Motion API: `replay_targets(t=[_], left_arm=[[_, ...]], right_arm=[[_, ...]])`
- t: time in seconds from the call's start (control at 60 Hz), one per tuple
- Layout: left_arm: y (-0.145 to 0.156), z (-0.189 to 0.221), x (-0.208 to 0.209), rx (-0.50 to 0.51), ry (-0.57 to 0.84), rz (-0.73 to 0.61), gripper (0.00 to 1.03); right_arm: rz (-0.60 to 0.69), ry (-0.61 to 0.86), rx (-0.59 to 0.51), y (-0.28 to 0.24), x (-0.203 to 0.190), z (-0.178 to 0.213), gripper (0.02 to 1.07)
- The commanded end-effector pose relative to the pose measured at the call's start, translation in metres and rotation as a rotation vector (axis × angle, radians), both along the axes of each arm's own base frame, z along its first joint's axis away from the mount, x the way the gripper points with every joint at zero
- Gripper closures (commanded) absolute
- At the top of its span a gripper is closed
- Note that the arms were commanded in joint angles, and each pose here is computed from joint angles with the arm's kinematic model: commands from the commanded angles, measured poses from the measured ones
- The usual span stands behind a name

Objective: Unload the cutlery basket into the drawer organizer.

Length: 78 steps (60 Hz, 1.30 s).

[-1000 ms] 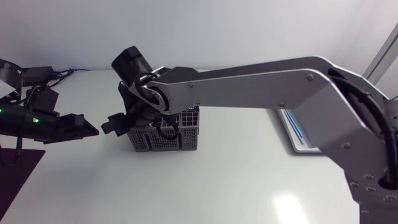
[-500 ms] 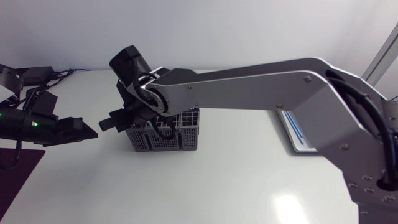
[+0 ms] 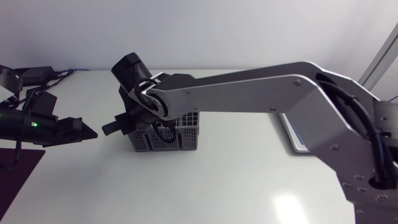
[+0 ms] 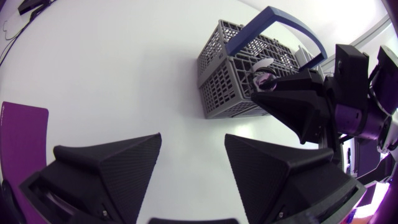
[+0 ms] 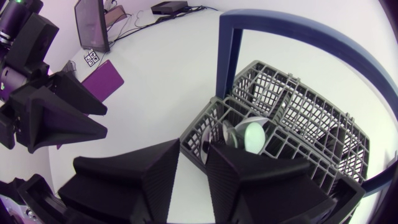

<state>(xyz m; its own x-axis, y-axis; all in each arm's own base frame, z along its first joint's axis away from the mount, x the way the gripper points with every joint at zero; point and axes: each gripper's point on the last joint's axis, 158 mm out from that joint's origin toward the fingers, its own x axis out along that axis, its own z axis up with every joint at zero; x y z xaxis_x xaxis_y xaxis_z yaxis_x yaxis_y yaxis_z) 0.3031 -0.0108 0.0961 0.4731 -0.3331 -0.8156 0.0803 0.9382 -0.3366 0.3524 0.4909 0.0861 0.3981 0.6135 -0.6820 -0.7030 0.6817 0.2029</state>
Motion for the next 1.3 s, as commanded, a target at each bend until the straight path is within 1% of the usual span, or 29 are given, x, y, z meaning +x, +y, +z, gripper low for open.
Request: replay_targets(t=[0.0, 0.35, 0.717, 0.933, 1.133, 1.25, 1.283], left_arm=[[-0.001, -0.004, -0.006, -0.003, -0.001, -0.014, 0.31], [-0.003, -0.005, -0.007, -0.002, 0.001, -0.019, 0.31], [-0.004, -0.007, -0.008, -0.003, 0.003, -0.022, 0.31], [-0.004, -0.005, -0.007, -0.003, -0.002, -0.023, 0.31], [-0.004, -0.006, -0.007, -0.001, -0.002, -0.022, 0.31], [-0.004, -0.006, -0.008, -0.002, 0.001, -0.022, 0.31], [-0.004, -0.006, -0.008, -0.002, 0.000, -0.022, 0.31]], right_arm=[[-0.021, 0.029, -0.015, -0.006, -0.002, -0.016, 0.77], [-0.029, 0.008, 0.012, -0.008, 0.003, -0.007, 0.80], [-0.054, -0.058, 0.040, -0.012, 0.009, 0.010, 0.80], [-0.053, -0.060, 0.035, -0.011, 0.009, 0.006, 0.80], [-0.052, -0.065, 0.041, -0.010, 0.010, 0.006, 0.88], [-0.048, -0.063, 0.039, -0.010, 0.010, 0.004, 0.89], [-0.050, -0.061, 0.040, -0.011, 0.010, 0.004, 0.93]])
